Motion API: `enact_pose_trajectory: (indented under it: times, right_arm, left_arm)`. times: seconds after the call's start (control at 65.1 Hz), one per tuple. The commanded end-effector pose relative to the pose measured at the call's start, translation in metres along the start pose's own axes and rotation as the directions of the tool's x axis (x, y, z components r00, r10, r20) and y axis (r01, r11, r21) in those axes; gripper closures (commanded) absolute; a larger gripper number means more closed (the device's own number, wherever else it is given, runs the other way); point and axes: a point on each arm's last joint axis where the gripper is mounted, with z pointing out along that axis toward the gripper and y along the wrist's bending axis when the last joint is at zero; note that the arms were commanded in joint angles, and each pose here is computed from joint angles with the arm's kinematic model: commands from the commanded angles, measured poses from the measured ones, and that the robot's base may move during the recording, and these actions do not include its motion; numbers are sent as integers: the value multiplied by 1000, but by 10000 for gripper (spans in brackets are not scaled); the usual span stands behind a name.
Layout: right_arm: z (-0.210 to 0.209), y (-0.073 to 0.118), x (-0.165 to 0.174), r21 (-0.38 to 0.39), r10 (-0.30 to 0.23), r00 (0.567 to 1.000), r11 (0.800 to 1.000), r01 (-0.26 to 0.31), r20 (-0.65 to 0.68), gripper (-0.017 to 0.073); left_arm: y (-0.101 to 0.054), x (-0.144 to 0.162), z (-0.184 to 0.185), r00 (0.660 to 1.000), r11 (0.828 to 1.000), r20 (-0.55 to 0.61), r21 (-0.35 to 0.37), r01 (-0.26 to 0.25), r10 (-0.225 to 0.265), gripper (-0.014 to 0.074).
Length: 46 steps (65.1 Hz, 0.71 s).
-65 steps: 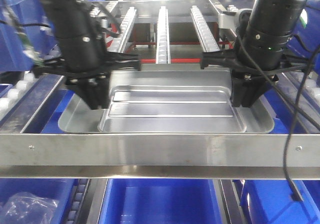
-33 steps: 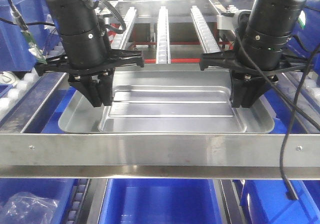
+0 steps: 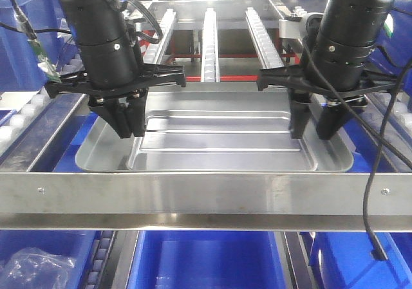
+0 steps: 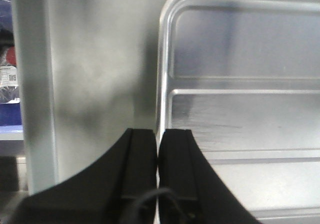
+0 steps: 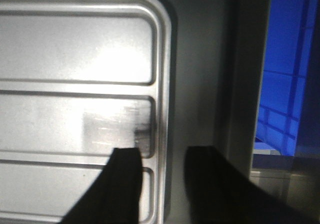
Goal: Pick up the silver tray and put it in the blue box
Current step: 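Lower both open grippers onto the tray's side rims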
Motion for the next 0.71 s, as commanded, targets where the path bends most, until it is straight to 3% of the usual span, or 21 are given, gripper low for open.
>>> enact_pose_trajectory:
  times: [0.0, 0.354, 0.4, 0.476, 0.553, 0.692]
  right_arm:
    - [-25, 4, -14, -35, -7, 995, 999, 11, 95, 124]
    - [-24, 3, -13, -31, -5, 997, 999, 8, 82, 125]
    - [-24, 4, -13, -33, -4, 997, 999, 6, 81, 125]
    - [-25, 4, -13, -36, 0, 997, 999, 3, 81, 125]
    - [-25, 4, -13, -38, 1, 997, 999, 2, 82, 125]
    - [-26, 5, -15, -44, 2, 995, 999, 2, 96, 125]
  left_arm:
    - [-8, -11, -29, 995, 998, 96, 56, 6, -11, 594]
    - [-7, -10, -29, 997, 999, 79, 43, -5, 1, 583]
    - [-7, -10, -29, 997, 999, 78, 43, -5, 1, 534]
    - [-7, -10, -29, 997, 999, 80, 44, -5, 1, 362]
    - [-6, -9, -29, 998, 999, 68, 37, -4, 2, 250]
    - [-6, -8, -29, 998, 999, 65, 35, -4, 2, 242]
